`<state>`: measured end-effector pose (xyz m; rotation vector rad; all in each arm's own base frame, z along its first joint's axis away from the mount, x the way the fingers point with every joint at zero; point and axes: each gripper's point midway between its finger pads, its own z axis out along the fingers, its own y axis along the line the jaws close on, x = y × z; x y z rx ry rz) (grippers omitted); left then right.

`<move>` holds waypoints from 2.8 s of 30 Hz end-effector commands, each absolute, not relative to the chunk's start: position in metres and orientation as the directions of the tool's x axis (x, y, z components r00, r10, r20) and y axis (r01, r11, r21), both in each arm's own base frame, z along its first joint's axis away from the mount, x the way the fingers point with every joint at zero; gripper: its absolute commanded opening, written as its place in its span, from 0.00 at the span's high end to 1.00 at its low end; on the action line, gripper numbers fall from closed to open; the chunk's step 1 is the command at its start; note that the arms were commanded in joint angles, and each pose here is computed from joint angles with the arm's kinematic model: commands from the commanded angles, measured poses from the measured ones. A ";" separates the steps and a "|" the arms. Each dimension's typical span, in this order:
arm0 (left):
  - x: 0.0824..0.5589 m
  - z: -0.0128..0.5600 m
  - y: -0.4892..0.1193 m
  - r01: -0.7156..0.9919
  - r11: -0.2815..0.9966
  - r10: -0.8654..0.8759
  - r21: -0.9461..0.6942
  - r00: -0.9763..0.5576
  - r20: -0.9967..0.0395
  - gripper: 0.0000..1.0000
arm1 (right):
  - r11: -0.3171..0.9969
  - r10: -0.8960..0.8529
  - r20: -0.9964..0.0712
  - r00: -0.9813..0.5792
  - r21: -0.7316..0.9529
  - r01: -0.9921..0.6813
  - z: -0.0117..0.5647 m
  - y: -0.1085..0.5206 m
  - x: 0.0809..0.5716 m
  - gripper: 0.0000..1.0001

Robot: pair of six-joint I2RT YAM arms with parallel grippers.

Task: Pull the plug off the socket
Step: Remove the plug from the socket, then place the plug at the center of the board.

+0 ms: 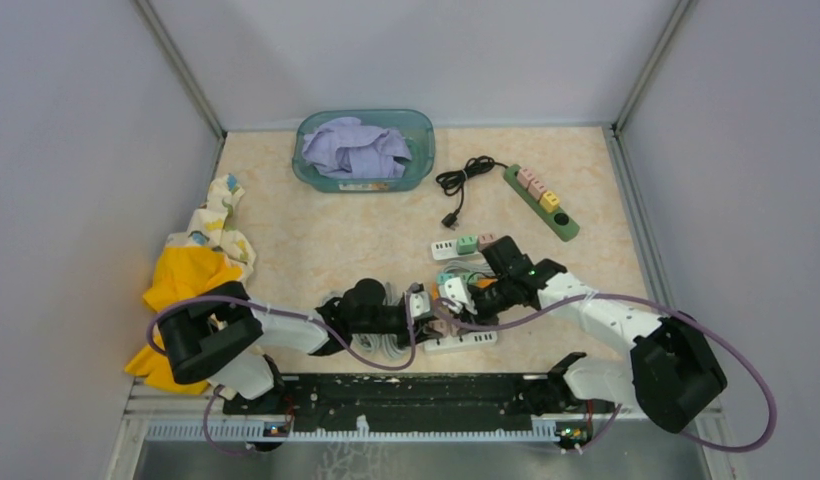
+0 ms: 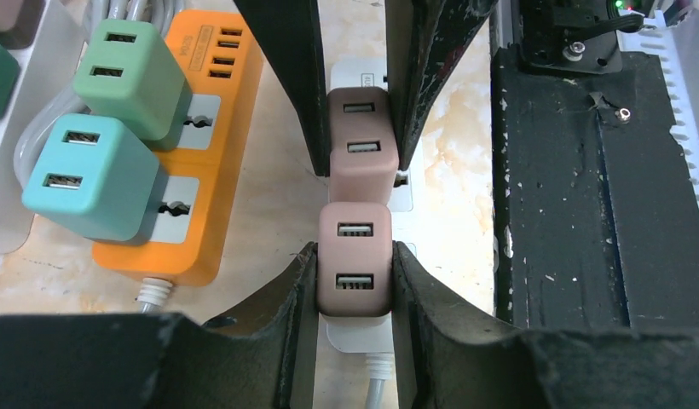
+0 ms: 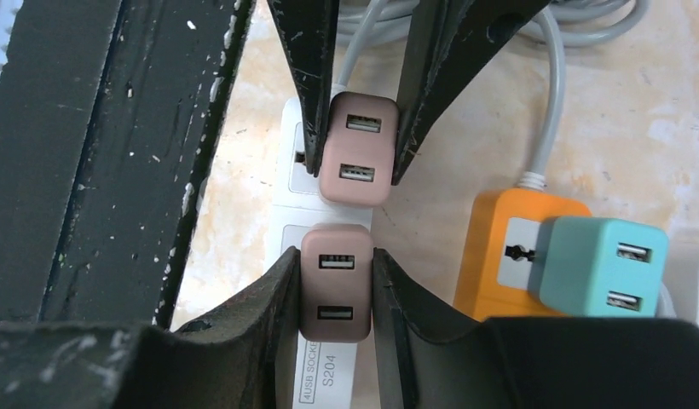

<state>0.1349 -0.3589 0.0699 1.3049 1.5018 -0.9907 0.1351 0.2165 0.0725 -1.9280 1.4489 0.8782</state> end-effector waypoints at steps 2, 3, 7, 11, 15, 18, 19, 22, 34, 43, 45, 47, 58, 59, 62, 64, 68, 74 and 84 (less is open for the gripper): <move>0.132 0.056 -0.351 0.992 0.126 0.325 -0.026 -0.066 -0.944 0.99 | -0.215 -0.513 -0.845 0.148 -0.041 -0.976 0.100 0.250 0.146 1.00; 0.132 0.055 -0.351 0.991 0.128 0.326 -0.027 -0.068 -0.943 0.99 | -0.178 -0.523 -0.840 0.143 -0.057 -0.982 0.101 0.247 0.155 1.00; 0.130 0.051 -0.346 0.991 0.133 0.332 -0.031 -0.075 -0.940 0.99 | -0.144 -0.539 -0.825 0.172 -0.111 -0.983 0.099 0.220 0.162 1.00; 0.129 0.050 -0.346 0.992 0.122 0.341 -0.024 -0.065 -0.938 0.99 | -0.314 -0.438 -0.870 0.225 -0.086 -0.945 0.101 0.222 0.122 1.00; 0.129 0.049 -0.348 0.993 0.111 0.344 -0.028 -0.065 -0.937 0.99 | -0.300 -0.461 -0.867 0.190 -0.049 -0.953 0.098 0.240 0.127 1.00; 0.129 0.048 -0.349 0.993 0.113 0.347 -0.036 -0.073 -0.935 0.99 | -0.207 -0.503 -0.851 0.150 -0.050 -0.977 0.104 0.244 0.150 1.00; 0.128 0.047 -0.348 0.993 0.115 0.348 -0.040 -0.078 -0.934 0.99 | -0.170 -0.514 -0.845 0.145 -0.066 -0.983 0.104 0.240 0.158 1.00; 0.128 0.048 -0.347 0.992 0.119 0.347 -0.043 -0.082 -0.934 0.99 | -0.090 -0.552 -0.818 0.159 -0.131 -0.987 0.099 0.217 0.174 1.00; 0.125 0.041 -0.354 0.994 0.098 0.376 -0.047 -0.081 -0.923 0.99 | -0.144 -0.484 -0.863 0.146 -0.085 -0.986 0.115 0.243 0.161 1.00; 0.123 0.037 -0.356 0.996 0.082 0.404 -0.043 -0.072 -0.912 0.99 | -0.258 -0.403 -0.896 0.187 -0.085 -0.962 0.122 0.233 0.131 1.00; 0.123 0.039 -0.357 0.996 0.080 0.398 -0.040 -0.069 -0.915 0.99 | -0.252 -0.431 -0.887 0.164 -0.056 -0.966 0.128 0.234 0.137 1.00; 0.128 0.048 -0.357 0.993 0.115 0.382 -0.036 -0.078 -0.921 0.98 | -0.218 -0.446 -0.885 0.137 -0.041 -0.975 0.147 0.224 0.145 1.00; 0.142 0.159 -0.353 0.966 0.253 0.073 -0.056 -0.076 -0.994 0.15 | -0.003 -0.198 -0.979 -0.052 0.053 -0.999 0.230 0.206 0.166 1.00; 0.143 0.169 -0.352 0.962 0.267 0.046 -0.061 -0.076 -0.996 0.12 | -0.013 -0.161 -0.982 -0.100 0.103 -0.995 0.238 0.208 0.166 1.00; 0.156 0.197 -0.341 0.918 0.369 -0.070 -0.143 -0.127 -0.990 0.00 | -0.019 -0.078 -0.952 -0.297 0.300 -0.954 0.254 0.214 0.169 1.00; 0.168 0.215 -0.331 0.863 0.444 -0.171 -0.242 -0.184 -0.968 0.00 | 0.063 -0.008 -0.897 -0.442 0.441 -0.895 0.265 0.217 0.185 1.00; 0.183 0.238 -0.317 0.770 0.523 -0.283 -0.365 -0.248 -0.927 0.00 | 0.154 0.171 -0.732 -0.659 0.680 -0.716 0.273 0.210 0.209 1.00; 0.189 0.268 -0.330 0.727 0.530 -0.277 -0.437 -0.339 -0.899 0.00 | 0.172 0.220 -0.589 -0.778 0.808 -0.563 0.259 0.209 0.214 1.00; 0.201 0.272 -0.376 0.751 0.612 0.034 -0.249 -0.340 -0.940 0.05 | 0.145 0.221 -0.474 -0.852 0.880 -0.452 0.246 0.210 0.211 1.00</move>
